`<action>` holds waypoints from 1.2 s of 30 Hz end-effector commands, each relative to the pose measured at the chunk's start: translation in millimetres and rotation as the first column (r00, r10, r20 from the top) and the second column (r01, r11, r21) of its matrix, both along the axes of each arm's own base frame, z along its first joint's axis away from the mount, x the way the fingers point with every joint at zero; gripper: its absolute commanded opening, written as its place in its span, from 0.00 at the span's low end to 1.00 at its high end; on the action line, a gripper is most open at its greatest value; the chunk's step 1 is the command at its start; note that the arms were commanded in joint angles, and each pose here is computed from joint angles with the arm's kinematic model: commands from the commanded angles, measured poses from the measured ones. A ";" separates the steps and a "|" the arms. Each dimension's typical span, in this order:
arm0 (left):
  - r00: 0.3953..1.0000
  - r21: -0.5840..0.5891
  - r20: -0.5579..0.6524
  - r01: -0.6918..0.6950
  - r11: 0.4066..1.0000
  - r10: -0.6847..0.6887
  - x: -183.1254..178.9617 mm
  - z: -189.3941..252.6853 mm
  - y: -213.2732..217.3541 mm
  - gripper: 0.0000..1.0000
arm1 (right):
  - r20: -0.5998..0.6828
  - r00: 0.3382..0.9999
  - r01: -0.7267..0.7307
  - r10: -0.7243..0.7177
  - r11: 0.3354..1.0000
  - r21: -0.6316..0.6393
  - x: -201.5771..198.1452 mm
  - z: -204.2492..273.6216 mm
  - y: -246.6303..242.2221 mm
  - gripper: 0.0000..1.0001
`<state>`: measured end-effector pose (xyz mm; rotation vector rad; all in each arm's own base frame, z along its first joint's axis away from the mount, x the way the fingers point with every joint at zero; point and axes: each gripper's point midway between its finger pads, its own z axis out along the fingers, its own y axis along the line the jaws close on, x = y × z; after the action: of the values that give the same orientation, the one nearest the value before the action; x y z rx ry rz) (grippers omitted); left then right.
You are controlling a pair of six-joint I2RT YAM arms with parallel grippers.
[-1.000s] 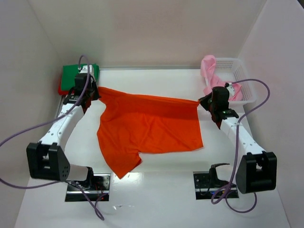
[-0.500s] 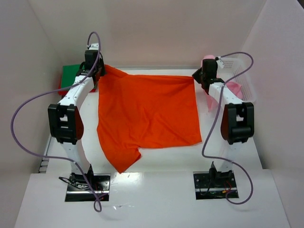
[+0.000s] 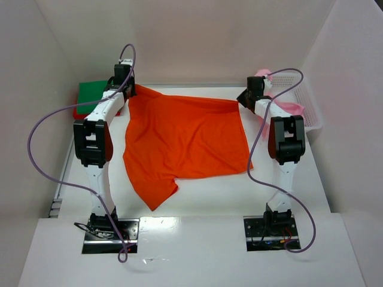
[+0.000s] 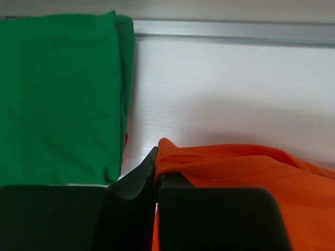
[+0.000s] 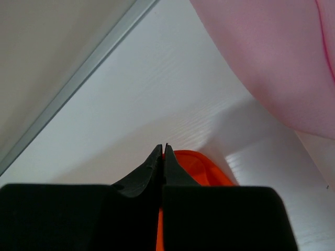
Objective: Fold and stack the t-shirts
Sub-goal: Flatten out the tshirt, then fold the flattened tshirt in 1/3 of the way
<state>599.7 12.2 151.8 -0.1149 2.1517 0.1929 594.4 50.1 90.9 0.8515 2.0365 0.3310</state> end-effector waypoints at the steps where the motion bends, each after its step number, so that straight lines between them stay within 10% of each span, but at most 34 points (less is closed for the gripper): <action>1: 0.994 0.033 0.113 -0.006 0.999 0.002 21.0 45.4 7.7 0.00 | 0.098 0.995 0.021 -0.018 0.999 -0.026 23.1 38.7 -13.6 0.00; 36: 0.947 -0.325 -0.306 -0.007 0.946 -0.098 -188.6 -48.3 -70.1 0.00 | -0.003 0.992 -0.123 0.123 0.990 -0.066 -29.0 11.5 -2.9 0.00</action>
<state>431.9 -45.2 103.9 -0.1706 2.4584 -0.1094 558.2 53.5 81.2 0.7173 2.1389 0.3370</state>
